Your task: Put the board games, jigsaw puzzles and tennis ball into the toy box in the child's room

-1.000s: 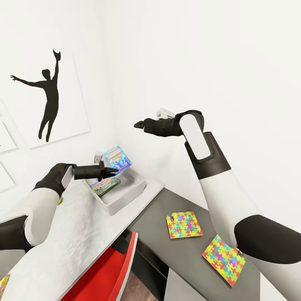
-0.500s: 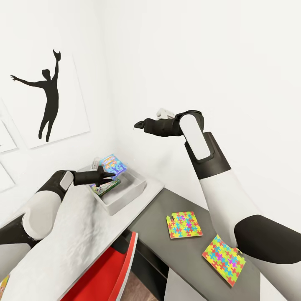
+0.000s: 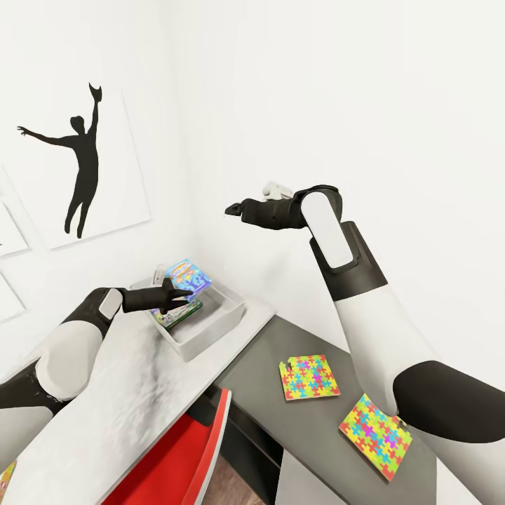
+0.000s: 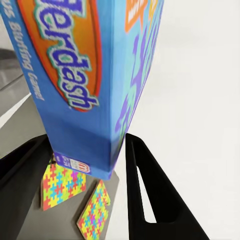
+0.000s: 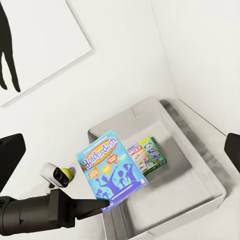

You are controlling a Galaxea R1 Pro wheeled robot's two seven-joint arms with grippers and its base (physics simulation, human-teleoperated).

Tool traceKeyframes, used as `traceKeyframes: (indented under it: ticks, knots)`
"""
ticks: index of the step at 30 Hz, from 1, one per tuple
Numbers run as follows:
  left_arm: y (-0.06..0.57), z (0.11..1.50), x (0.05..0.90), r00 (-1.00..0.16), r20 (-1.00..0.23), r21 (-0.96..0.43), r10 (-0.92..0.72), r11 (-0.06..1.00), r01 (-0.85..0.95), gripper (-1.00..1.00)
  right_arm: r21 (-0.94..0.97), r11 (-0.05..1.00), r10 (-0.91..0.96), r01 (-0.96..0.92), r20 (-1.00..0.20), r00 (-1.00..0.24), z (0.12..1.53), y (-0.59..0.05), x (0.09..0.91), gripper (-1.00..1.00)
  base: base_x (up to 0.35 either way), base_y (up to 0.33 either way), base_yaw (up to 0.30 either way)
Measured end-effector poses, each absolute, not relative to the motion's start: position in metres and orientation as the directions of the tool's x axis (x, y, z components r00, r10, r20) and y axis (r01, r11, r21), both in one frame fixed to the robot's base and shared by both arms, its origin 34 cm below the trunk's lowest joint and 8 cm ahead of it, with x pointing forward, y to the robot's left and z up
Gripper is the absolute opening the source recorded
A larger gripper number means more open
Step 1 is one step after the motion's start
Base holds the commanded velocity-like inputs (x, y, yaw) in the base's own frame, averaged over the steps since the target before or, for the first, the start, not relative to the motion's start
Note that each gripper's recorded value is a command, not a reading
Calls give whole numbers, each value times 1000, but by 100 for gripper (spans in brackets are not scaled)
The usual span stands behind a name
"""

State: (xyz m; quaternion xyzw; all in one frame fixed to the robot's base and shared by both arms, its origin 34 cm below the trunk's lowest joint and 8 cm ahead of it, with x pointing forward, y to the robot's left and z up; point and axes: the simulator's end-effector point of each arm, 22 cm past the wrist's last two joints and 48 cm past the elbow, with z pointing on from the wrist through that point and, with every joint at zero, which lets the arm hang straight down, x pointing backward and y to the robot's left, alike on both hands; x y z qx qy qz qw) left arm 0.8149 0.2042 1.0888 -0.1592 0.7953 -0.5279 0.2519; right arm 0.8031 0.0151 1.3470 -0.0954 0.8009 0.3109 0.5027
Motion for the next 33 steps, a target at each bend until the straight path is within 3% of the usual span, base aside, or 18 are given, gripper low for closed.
traceKeyframes:
  ticks: [33]
  knots:
    - [198,1079,808,-839,-195,-928,-508,372,-9,-100,405,788,162,-463,-863,-479,1344,15,803,100,0,0,0]
